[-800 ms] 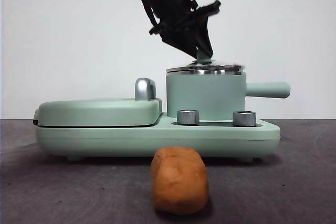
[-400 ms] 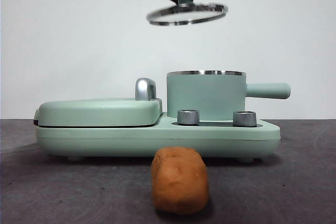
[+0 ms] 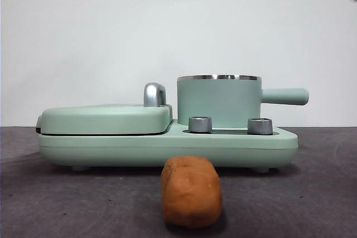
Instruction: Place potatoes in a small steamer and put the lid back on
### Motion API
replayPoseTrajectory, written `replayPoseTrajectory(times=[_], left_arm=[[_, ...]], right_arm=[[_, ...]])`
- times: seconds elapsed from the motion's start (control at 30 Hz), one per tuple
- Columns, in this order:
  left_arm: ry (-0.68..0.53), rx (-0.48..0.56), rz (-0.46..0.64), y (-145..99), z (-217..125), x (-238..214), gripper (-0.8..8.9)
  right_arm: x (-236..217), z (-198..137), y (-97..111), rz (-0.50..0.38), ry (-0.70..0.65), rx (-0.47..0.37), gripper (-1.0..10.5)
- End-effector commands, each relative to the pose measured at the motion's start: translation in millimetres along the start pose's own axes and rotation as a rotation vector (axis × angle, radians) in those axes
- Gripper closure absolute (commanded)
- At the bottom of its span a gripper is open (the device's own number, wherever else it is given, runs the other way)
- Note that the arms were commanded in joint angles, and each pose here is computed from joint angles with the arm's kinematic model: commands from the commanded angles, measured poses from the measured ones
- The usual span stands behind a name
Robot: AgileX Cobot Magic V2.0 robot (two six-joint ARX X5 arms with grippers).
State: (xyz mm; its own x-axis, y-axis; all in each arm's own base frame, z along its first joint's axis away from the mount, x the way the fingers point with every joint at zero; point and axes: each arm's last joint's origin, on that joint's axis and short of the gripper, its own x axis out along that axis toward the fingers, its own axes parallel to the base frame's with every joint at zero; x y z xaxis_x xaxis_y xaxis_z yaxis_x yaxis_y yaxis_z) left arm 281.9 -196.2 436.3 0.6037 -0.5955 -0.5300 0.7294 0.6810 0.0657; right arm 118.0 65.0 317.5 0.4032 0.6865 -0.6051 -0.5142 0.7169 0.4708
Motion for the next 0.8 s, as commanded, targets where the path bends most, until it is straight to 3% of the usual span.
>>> replayPoseTrajectory(times=[0.03,0.4,0.8], left_arm=[[-0.013,0.019,0.012,3.2,4.8,-8.5,8.07],[0.056,-0.030,0.061,25.5,-6.2,-16.5,8.07],[0.060,-0.084,0.127,50.0,-11.9,-22.9,8.07]], right_arm=[[16.5,6.0,8.1,-0.013,0.058,0.002,4.7],[105.2,4.7,32.8,-0.069,0.286,0.028,4.7],[183.0,-12.5,37.1,-0.104,0.437,0.078,4.7]])
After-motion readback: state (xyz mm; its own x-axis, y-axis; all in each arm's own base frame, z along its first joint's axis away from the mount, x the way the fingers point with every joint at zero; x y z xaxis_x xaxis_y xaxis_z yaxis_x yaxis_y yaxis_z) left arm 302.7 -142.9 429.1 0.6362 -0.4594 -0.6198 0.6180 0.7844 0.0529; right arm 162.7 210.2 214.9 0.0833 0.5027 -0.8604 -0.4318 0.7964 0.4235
